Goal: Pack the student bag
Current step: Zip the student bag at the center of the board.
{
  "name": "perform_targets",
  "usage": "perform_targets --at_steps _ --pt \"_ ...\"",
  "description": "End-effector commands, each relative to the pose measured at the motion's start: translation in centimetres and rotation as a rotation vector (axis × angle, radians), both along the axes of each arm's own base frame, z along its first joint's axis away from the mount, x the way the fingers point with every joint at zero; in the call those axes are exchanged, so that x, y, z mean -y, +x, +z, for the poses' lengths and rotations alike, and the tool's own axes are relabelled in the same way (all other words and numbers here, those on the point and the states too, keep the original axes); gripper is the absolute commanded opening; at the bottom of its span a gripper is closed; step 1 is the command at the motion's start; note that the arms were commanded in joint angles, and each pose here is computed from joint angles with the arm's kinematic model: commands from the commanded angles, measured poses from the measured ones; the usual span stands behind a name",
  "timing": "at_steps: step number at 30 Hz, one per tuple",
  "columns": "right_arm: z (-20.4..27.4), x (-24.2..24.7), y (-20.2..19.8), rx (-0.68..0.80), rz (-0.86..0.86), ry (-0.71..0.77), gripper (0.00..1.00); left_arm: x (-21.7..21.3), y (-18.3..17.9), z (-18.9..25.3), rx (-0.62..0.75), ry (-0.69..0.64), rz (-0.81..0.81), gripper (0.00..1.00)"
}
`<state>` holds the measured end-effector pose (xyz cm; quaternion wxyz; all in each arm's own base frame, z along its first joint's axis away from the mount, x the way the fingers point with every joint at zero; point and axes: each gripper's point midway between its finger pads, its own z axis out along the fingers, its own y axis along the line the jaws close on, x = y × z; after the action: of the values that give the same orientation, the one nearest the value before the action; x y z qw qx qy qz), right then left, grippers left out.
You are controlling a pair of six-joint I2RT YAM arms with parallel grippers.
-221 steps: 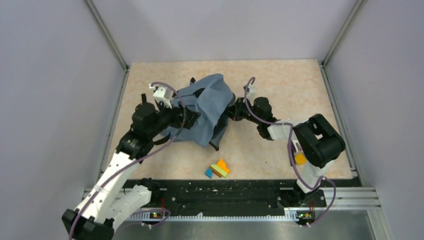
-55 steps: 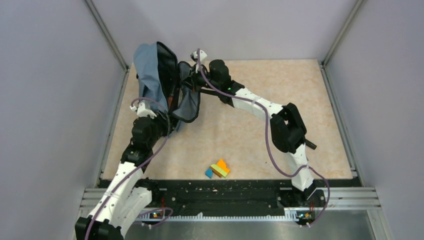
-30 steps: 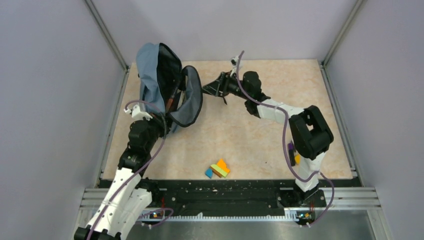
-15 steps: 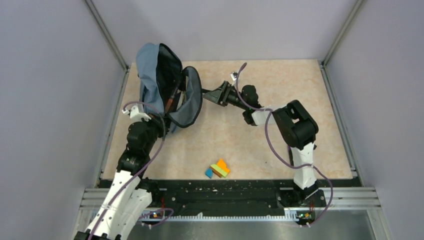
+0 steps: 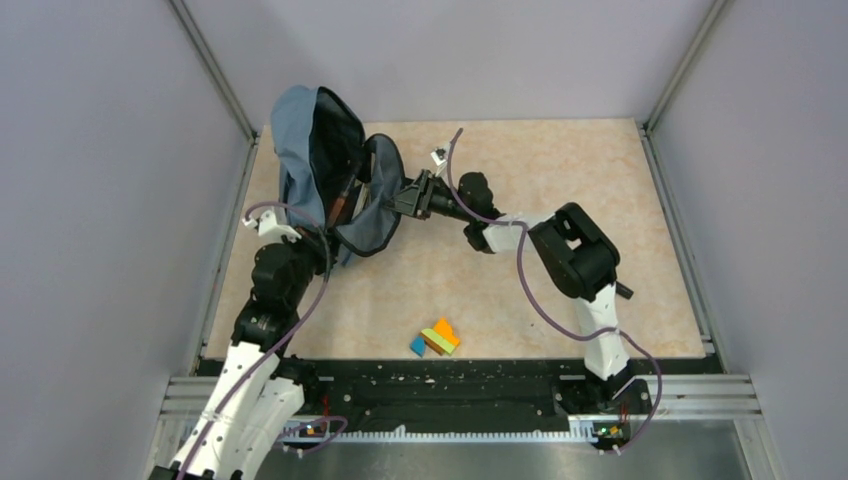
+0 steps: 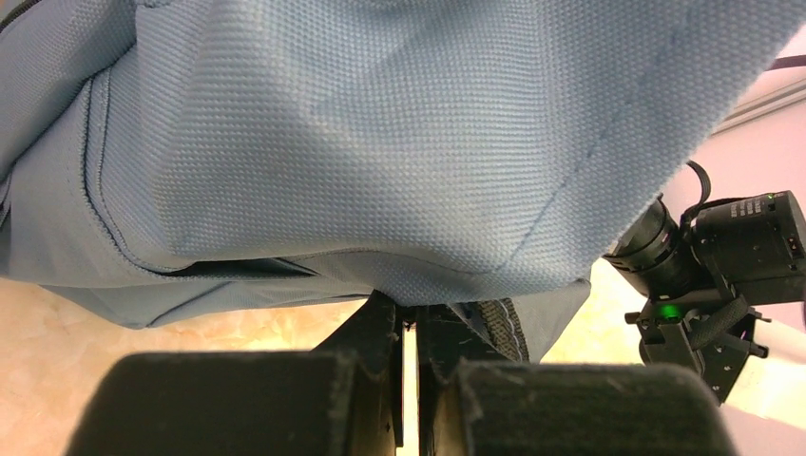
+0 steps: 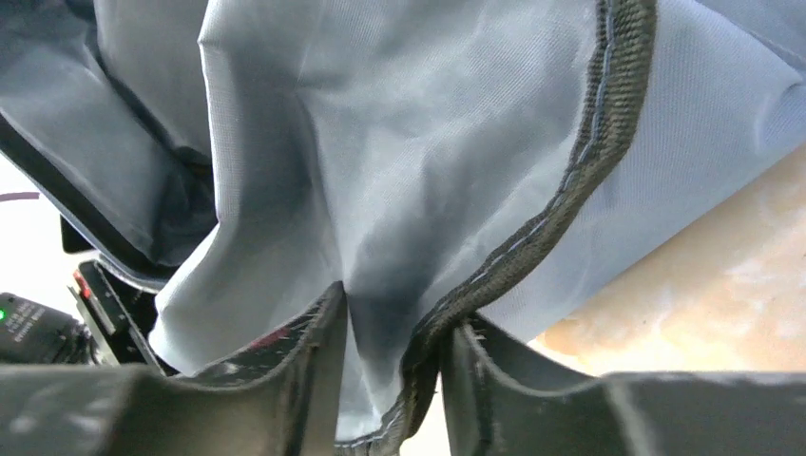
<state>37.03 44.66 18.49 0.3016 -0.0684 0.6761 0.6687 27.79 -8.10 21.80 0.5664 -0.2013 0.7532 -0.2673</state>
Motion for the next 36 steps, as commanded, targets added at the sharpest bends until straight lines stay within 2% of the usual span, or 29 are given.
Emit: perform_targets --at_steps 1,2,4,14,20,24,29,31,34,36 --pt "3.9 -0.5 -0.8 0.08 0.041 0.085 0.24 -0.5 0.1 6.6 0.208 0.007 0.01 0.0" --pt "4.7 -0.3 -1.0 0.092 0.041 0.096 0.13 -0.4 0.0 7.0 0.223 0.019 0.001 0.0" --pt "6.2 0.2 -1.5 0.112 0.037 0.109 0.0 -0.2 -0.4 8.2 0.256 0.041 -0.02 0.0" --pt "19.2 3.4 -2.7 0.378 -0.065 0.157 0.0 -0.4 -1.5 14.5 0.335 0.158 -0.059 0.0" --pt "24.1 3.8 -2.1 0.481 -0.091 0.131 0.0 0.0 -1.6 19.3 0.401 0.222 -0.093 0.0" --pt "22.3 4.9 -1.3 0.475 -0.153 0.024 0.01 1.1 -1.7 19.7 0.4 0.234 -0.162 0.0" --pt "16.0 6.7 -1.9 0.391 -0.205 -0.111 0.02 4.0 -2.1 15.7 0.362 0.218 -0.347 0.0" --pt "14.1 7.5 -2.2 0.362 -0.223 -0.145 0.11 4.7 -2.4 13.9 0.341 0.215 -0.397 0.0" --pt "12.2 8.3 -2.7 0.333 -0.244 -0.178 0.3 5.3 -3.0 12.2 0.326 0.209 -0.444 0.0" --pt "11.8 8.5 -3.0 0.326 -0.243 -0.186 0.34 5.4 -3.4 11.8 0.333 0.207 -0.453 0.0"
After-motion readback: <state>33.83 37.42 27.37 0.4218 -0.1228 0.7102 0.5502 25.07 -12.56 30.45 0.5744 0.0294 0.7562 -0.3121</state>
